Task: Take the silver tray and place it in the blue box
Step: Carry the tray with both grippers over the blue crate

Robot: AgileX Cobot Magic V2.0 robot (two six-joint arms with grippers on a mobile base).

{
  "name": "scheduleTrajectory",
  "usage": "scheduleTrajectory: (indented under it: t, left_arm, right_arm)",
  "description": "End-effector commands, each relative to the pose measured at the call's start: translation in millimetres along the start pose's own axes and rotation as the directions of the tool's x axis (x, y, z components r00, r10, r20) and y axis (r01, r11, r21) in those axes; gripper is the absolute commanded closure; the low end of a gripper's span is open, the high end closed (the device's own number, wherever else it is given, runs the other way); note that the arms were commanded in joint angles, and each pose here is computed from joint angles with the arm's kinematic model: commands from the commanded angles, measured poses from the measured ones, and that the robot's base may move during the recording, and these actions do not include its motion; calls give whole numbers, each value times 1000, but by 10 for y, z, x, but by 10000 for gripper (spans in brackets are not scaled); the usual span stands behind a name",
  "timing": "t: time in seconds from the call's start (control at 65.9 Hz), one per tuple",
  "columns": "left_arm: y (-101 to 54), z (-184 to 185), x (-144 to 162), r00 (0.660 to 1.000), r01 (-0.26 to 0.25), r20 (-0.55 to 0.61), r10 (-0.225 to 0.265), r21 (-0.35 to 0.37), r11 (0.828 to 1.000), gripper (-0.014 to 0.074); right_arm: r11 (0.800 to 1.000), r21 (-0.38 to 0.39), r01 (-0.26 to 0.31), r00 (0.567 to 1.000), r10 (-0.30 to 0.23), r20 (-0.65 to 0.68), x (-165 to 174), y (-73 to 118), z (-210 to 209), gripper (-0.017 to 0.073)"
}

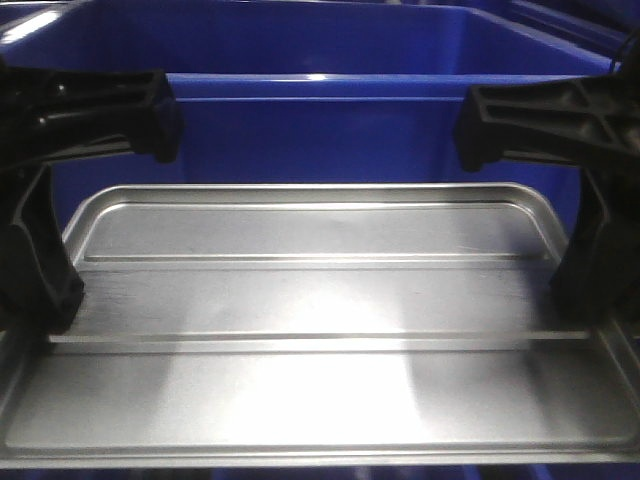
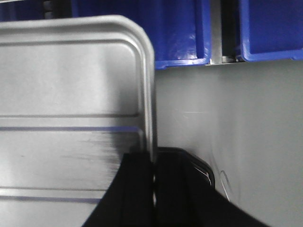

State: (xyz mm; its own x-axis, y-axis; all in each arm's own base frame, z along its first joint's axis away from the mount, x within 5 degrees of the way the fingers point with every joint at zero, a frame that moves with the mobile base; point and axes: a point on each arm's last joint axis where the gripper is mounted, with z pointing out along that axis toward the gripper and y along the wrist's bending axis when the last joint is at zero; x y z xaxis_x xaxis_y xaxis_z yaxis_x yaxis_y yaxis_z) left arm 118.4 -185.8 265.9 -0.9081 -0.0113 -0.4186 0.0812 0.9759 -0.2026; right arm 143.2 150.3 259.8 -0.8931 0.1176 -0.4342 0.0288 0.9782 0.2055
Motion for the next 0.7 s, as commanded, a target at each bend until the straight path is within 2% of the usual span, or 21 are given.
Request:
scheduleTrajectory:
  t: [0.0, 0.683]
  left_arm:
    - [-34, -122, -61, 999, 1, 46, -3, 51, 999, 697]
    - [-34, -122, -61, 999, 1, 46, -3, 51, 999, 697]
  right_arm:
    - [999, -44, 14, 998, -12, 62, -82, 34, -100, 502]
    - [999, -44, 14, 998, -12, 62, -82, 34, -100, 502]
